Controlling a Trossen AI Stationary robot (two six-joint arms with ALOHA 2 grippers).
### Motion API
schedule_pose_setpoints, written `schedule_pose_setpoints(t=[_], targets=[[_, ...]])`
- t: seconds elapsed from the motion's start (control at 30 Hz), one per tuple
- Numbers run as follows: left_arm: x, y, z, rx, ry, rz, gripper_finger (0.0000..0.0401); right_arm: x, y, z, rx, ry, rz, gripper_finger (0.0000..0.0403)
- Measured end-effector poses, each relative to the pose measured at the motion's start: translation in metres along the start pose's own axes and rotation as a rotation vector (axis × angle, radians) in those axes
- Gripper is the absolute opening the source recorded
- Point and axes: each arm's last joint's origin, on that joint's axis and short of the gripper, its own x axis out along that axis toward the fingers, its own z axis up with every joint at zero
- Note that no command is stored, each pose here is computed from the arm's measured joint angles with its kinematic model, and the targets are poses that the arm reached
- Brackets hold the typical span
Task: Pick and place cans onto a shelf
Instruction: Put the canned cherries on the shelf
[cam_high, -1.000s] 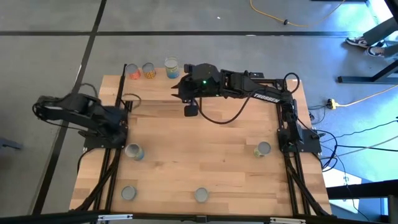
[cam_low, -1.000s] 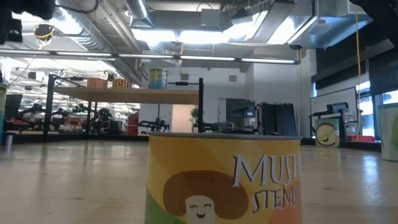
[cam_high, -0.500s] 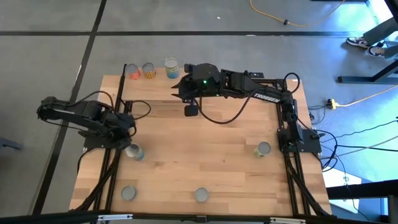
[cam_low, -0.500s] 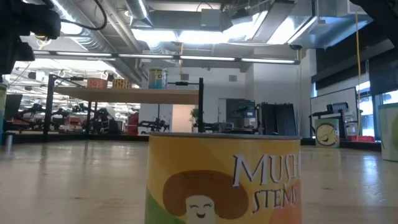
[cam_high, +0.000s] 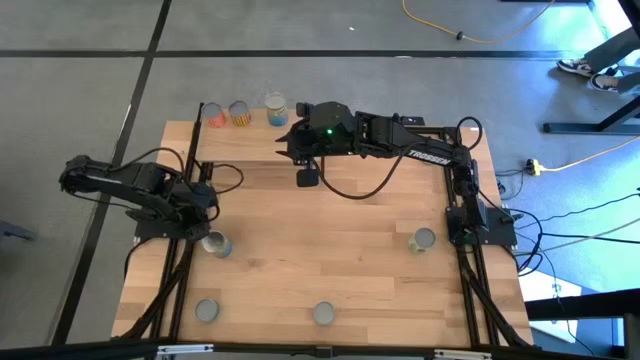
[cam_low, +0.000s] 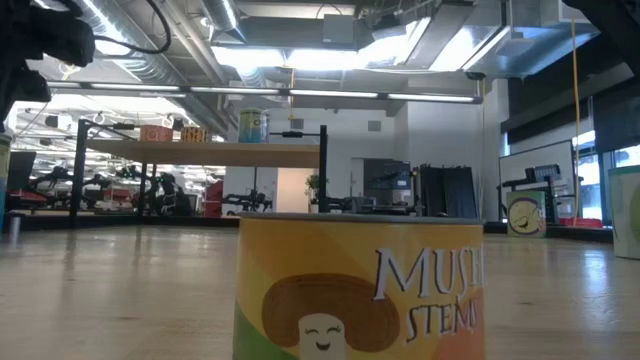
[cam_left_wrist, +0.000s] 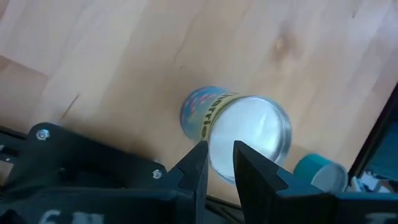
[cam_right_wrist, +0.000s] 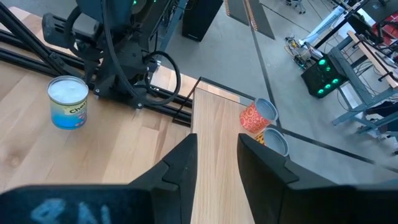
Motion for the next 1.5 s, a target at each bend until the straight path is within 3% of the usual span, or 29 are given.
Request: schedule_pose_setpoints(t=[0.27, 1.5], targets=[[0.008, -0.002, 0.005, -0.084, 0.018, 0.023, 0.0069, 0.000, 0.000, 0.000, -0.046, 0.000, 0.000, 0.0116], [0.042, -0.016, 0.028, -0.063, 0.205, 0.190, 0.0067, 0.000, 0.000, 0.000, -0.049, 0.001, 0.000, 0.0116]])
